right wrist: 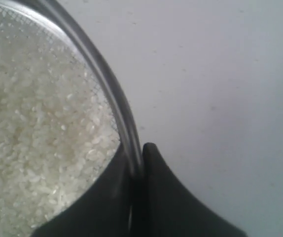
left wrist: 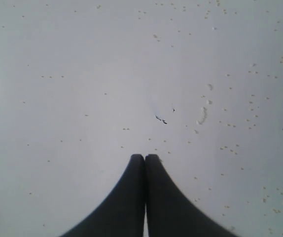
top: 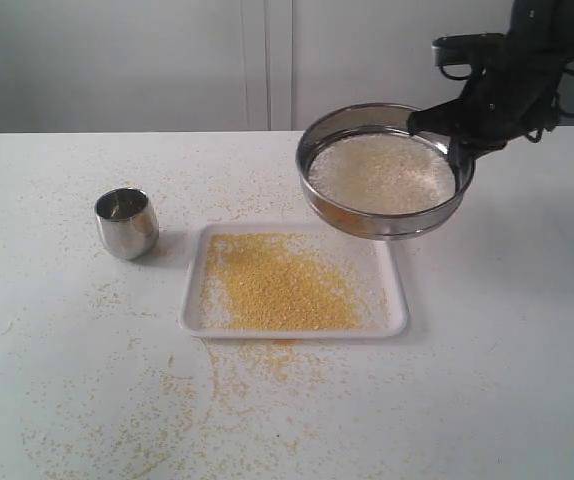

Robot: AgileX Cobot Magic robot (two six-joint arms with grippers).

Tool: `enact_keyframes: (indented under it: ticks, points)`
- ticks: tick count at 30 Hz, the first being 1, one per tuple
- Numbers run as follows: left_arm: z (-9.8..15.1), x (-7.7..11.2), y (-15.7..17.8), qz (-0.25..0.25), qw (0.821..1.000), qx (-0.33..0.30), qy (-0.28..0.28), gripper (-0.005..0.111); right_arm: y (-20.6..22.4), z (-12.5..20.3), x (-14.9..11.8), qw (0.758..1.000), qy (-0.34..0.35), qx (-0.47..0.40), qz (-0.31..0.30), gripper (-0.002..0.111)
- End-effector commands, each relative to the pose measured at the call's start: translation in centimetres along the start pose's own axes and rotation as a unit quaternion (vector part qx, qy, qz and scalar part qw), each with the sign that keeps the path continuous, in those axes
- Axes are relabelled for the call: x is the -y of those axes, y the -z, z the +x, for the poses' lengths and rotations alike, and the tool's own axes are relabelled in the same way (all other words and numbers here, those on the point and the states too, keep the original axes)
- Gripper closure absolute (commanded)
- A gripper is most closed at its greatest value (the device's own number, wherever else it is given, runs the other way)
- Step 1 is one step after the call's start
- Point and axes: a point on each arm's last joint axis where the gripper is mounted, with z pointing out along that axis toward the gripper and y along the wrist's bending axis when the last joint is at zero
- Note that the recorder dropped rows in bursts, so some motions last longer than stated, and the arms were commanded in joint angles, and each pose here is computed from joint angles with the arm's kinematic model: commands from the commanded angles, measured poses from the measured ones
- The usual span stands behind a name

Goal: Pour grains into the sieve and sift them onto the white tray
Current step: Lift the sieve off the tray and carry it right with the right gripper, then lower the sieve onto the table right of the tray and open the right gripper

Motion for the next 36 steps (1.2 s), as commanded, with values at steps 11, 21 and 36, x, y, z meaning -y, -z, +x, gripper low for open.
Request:
enact_keyframes:
  ticks: [11, 21, 36]
  points:
    - [0.2, -0.1, 0.3, -0.003, 1.000, -0.001, 0.003, 0.107, 0.6, 2.8, 8.8, 0.994, -0.055, -0.087, 0.032, 0.108]
    - [0.2, -0.1, 0.3, -0.003, 1.000, -0.001, 0.003, 0.107, -1.4, 5.4, 10.3, 0.990, -0.079, -0.109, 0.036, 0.108]
    - [0.2, -0.1, 0.3, -0.003, 1.000, -0.001, 0.003, 0.107, -3.1, 6.9, 11.6, 0.991, -0.091, -0.082, 0.049, 0.108]
